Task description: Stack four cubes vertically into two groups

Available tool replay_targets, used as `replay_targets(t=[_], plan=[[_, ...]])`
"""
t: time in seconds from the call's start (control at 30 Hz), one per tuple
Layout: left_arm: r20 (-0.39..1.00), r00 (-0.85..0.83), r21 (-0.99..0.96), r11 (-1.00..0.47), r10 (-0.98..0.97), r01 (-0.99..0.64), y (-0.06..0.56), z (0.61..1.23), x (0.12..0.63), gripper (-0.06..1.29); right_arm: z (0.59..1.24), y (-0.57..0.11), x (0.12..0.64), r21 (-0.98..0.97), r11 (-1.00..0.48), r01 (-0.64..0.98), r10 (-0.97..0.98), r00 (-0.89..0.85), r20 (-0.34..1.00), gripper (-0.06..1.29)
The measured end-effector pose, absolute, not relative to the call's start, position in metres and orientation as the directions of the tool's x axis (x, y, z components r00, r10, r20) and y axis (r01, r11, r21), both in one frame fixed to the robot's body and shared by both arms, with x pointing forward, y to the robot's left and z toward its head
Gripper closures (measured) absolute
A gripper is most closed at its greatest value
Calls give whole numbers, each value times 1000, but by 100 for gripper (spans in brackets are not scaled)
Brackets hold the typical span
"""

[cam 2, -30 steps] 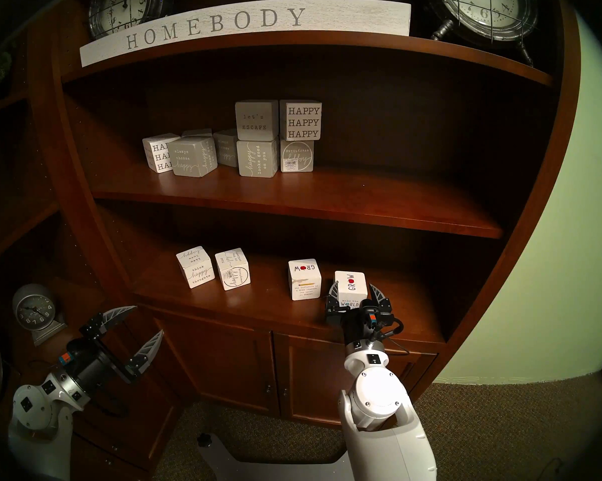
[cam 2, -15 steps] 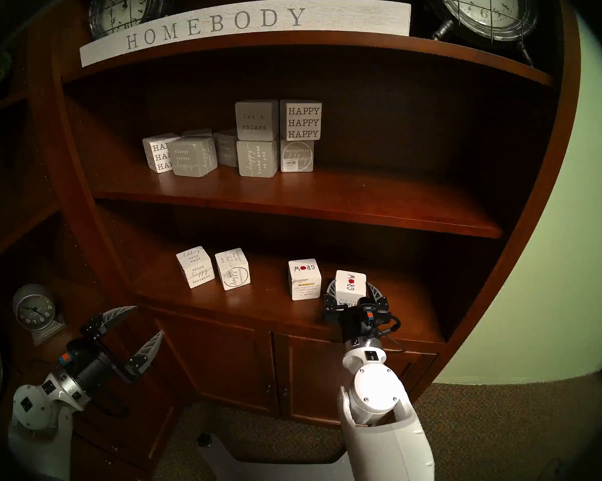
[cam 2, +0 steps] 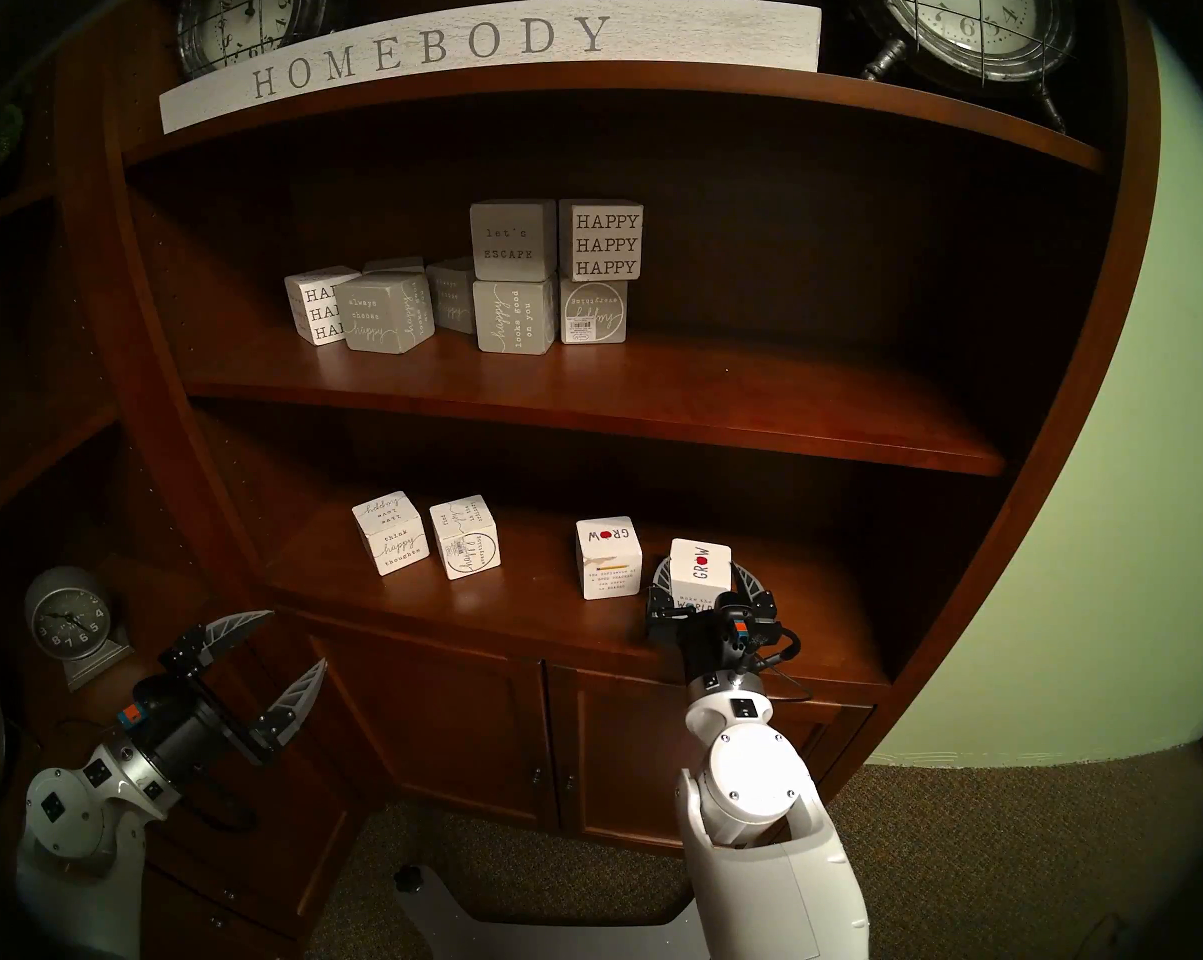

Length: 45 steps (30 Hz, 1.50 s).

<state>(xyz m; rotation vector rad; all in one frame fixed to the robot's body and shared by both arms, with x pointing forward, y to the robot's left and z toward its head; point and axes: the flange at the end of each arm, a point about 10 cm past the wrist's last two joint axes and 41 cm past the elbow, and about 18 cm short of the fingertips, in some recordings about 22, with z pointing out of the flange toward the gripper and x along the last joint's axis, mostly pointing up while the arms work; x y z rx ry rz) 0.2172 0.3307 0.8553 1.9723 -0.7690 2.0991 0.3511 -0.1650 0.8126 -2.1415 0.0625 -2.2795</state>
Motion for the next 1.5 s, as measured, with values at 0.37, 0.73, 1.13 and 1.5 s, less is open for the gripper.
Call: replay_targets(t=[0.37, 0.73, 1.13, 1.5], plan=[[967, -117, -255, -855, -227, -452, 331, 855, 217, 3, 812, -165, 348, -55, -998, -18, -54, -63, 997, 1], [967, -117, -255, -855, -227, -452, 331, 855, 217, 3, 810, -165, 344, -62, -998, -19, -61, -57, 997, 1], [967, -118, -255, -855, -227, -452, 331, 855, 217, 3, 808, -168, 350, -52, -999, -12, -51, -54, 997, 1], [967, -118, -255, -855, -227, -452, 331, 855, 217, 3, 801, -172, 355, -40, -999, -10, -40, -35, 999, 1]])
